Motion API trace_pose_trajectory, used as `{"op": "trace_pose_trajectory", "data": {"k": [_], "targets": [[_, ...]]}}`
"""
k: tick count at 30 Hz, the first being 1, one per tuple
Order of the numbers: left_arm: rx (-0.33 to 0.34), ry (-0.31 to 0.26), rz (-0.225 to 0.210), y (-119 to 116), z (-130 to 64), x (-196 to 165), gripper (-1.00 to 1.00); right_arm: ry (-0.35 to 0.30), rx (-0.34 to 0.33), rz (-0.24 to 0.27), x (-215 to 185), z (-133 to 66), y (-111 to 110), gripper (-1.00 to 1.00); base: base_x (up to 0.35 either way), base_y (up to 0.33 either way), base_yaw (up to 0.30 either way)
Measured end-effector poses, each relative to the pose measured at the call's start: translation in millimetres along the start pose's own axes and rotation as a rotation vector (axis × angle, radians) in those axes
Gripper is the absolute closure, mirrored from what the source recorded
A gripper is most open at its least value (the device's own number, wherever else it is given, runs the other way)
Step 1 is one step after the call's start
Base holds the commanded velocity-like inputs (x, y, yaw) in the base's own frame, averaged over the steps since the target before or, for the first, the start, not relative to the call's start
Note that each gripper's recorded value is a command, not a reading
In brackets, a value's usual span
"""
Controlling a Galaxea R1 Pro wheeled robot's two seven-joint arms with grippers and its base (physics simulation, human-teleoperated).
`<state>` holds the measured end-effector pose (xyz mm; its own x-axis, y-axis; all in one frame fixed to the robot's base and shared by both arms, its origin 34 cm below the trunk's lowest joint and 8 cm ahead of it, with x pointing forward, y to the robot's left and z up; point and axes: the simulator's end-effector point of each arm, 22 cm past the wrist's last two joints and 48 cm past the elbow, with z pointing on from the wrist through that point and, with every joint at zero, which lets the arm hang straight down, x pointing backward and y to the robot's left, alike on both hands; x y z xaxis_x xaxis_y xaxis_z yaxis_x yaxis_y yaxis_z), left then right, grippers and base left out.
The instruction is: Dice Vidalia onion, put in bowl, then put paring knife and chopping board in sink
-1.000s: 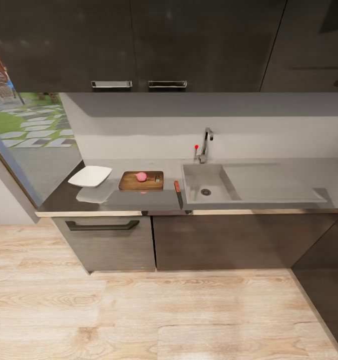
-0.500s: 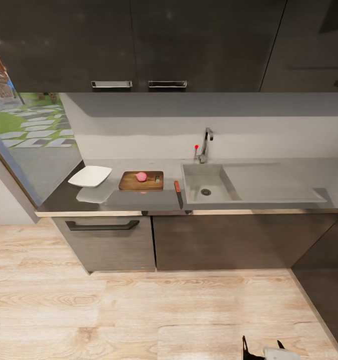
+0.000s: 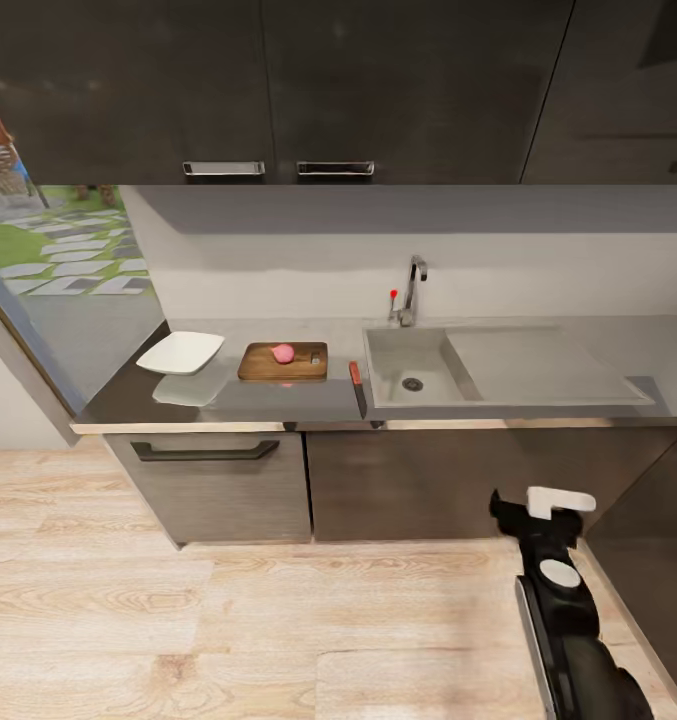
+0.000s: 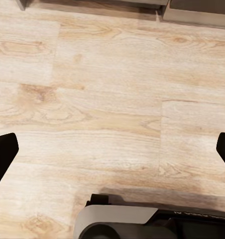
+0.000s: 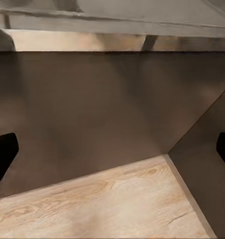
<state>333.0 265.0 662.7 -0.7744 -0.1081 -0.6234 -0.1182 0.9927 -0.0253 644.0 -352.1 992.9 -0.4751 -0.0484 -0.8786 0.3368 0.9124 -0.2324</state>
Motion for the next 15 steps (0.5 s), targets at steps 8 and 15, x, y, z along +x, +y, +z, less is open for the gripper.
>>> {"op": "trace_pose_trajectory", "data": {"k": [8, 15], "targets": [[0.0, 0.0, 0.0, 0.1, -0.1, 0.2, -1.0, -0.094, 0.004, 0.088, -150.6, 31.4, 6.9, -1.0, 0.0, 0.0, 0.0], [-0.003, 0.002, -0.001, 0.9, -0.4, 1.1, -1.0, -0.145, -0.042, 0.087, -184.8, 27.4, 25.1, -1.0, 0.0, 0.0, 0.0]]}}
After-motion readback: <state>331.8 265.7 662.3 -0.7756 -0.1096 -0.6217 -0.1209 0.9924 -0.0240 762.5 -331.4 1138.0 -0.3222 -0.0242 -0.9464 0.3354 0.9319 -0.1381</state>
